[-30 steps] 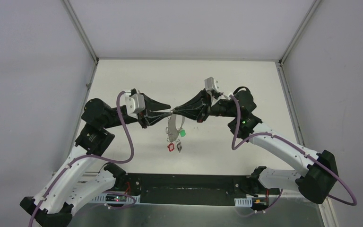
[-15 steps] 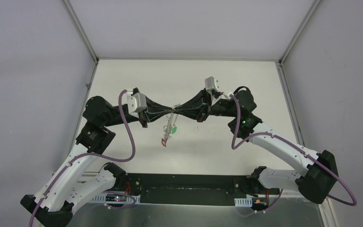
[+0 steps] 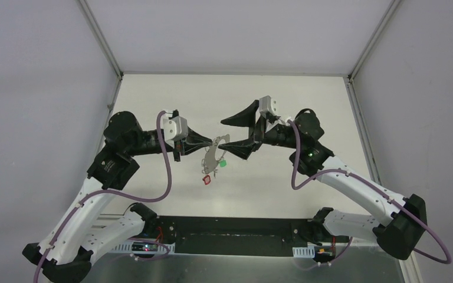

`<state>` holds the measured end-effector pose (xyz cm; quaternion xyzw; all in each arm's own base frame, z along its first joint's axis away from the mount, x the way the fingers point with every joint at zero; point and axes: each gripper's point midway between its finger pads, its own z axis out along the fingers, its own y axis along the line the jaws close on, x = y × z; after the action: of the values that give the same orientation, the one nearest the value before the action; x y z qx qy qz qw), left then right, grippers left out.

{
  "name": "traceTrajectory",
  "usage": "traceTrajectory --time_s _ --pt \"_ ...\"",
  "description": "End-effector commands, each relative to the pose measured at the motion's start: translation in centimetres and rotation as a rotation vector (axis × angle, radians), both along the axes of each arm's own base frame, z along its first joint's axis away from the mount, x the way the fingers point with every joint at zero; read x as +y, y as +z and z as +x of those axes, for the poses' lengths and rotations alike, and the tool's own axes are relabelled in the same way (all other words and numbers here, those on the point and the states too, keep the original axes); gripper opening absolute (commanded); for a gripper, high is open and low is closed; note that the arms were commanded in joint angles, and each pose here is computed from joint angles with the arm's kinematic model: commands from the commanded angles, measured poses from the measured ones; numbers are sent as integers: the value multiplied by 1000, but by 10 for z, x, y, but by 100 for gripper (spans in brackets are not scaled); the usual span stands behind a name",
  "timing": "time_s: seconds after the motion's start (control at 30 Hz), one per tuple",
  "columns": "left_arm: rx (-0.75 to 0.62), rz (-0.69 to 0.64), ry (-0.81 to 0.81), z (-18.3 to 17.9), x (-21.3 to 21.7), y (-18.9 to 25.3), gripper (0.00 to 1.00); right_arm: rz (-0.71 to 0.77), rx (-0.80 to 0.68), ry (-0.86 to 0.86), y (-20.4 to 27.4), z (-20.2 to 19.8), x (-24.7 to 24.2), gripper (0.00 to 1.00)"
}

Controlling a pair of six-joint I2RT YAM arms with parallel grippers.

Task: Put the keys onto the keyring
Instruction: Adjust the keyring.

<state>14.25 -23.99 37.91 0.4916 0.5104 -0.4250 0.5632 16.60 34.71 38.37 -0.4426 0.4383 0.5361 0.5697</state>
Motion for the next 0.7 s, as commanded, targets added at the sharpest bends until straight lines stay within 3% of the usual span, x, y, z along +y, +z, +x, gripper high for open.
traceTrajectory --time_s 0.0,0.13,0.17,0.27,0.3,0.33,0.67 --pt "-54 46 10 -1 5 12 0 -27 -65 -31 13 0 -6 75" --pt "-38 109 28 3 8 8 0 -100 -54 18 2 -5 -2 74" --pt "-34 125 34 5 9 7 0 -115 -69 35 0 -8 -1 67" --pt "-23 175 44 7 11 3 0 -162 -50 74 -7 -16 5 62" --pt "-20 191 50 9 13 2 0 -177 -94 92 -9 -19 7 52" --pt "-21 204 56 10 14 2 0 -188 -103 103 -10 -22 9 49" --pt "-51 313 86 15 25 -1 0 -230 -85 101 -22 -24 32 40"
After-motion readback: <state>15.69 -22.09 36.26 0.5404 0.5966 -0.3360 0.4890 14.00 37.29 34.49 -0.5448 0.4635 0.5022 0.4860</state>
